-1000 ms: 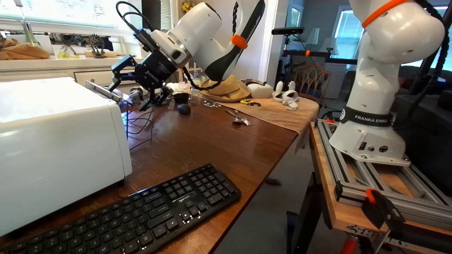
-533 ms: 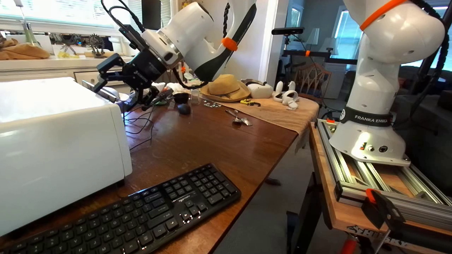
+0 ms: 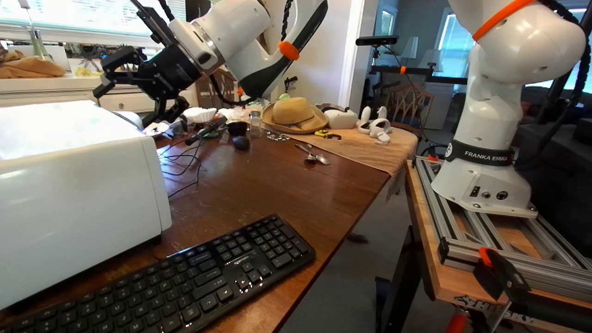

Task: Put the blue masking tape in the oven then close the oven door.

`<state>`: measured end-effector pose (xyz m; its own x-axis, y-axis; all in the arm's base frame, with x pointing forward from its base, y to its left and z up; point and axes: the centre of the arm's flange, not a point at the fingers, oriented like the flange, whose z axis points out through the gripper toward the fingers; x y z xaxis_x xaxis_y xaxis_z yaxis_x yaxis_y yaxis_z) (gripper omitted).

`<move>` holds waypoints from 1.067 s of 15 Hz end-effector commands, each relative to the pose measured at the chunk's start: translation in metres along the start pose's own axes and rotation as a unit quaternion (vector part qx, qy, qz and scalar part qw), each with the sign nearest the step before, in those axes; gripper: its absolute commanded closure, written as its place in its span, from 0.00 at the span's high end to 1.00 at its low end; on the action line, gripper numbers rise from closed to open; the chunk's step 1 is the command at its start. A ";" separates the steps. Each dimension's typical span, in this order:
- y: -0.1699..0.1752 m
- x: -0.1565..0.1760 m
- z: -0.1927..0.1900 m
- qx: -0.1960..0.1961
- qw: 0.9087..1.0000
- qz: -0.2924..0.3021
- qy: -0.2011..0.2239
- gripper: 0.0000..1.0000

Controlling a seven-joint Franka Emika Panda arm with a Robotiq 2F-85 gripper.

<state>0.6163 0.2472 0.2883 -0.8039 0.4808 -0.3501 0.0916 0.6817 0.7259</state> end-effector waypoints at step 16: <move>-0.034 0.008 -0.133 0.177 0.963 0.126 -0.159 1.00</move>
<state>0.5961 0.1823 0.3263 -0.5789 0.7246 -0.3740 0.3896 0.6487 0.6537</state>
